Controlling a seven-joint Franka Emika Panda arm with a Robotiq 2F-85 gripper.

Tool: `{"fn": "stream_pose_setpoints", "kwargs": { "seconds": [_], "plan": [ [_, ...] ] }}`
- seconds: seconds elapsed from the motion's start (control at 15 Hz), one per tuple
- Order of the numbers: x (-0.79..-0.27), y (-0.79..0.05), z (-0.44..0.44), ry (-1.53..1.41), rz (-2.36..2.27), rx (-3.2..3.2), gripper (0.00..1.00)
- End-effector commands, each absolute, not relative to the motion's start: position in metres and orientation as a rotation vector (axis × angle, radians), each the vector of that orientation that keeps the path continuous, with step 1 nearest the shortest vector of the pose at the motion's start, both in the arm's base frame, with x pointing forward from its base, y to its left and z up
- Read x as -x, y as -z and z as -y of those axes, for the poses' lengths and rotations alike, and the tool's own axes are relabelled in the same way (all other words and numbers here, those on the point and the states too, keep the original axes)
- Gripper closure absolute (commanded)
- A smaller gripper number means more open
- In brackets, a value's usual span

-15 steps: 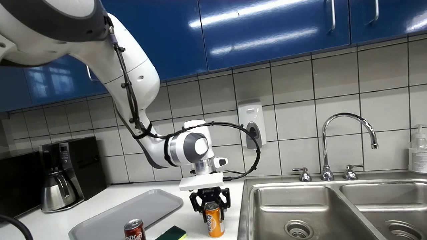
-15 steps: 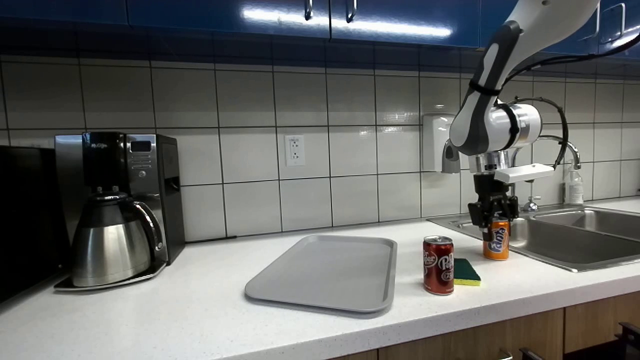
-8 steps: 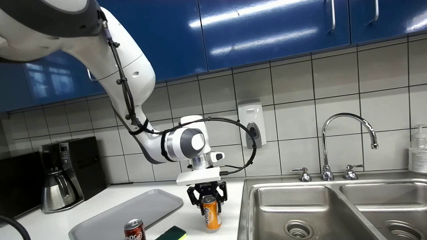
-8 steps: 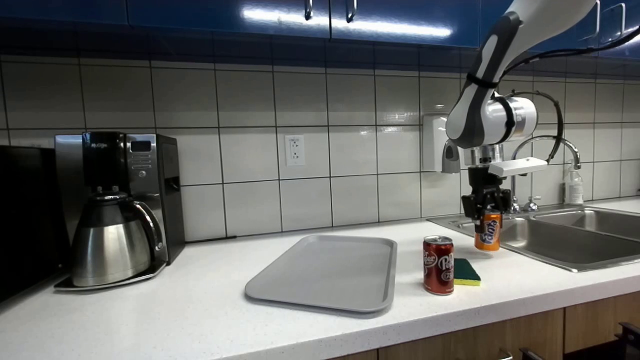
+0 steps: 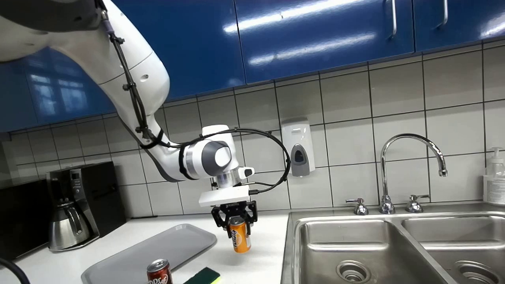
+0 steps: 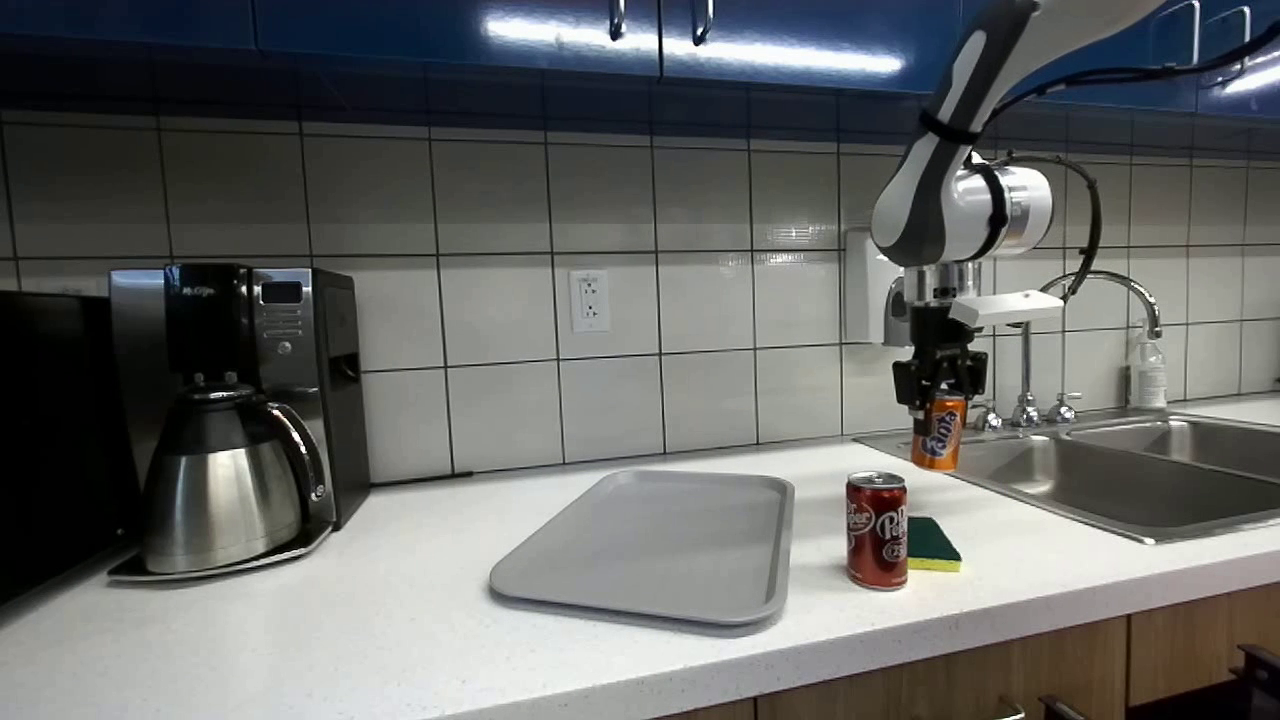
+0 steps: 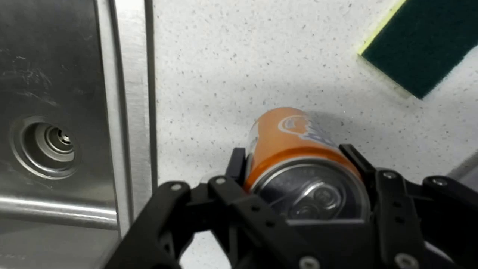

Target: Place the cans on the tray

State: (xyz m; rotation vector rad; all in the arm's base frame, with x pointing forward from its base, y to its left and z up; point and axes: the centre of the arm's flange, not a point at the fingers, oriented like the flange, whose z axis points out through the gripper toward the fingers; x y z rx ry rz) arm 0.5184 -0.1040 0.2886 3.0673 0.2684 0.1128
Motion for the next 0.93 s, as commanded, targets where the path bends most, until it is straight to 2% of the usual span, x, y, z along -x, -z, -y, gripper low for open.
{"fn": "stream_pose_setpoints", "kwargs": {
  "seconds": [0.0,0.87],
  "plan": [
    [-0.516,-0.309,0.085,-0.196,-0.350,-3.091,0.61],
    [-0.536,-0.322,0.039,-0.321,-0.619,-3.101,0.61]
  ]
}}
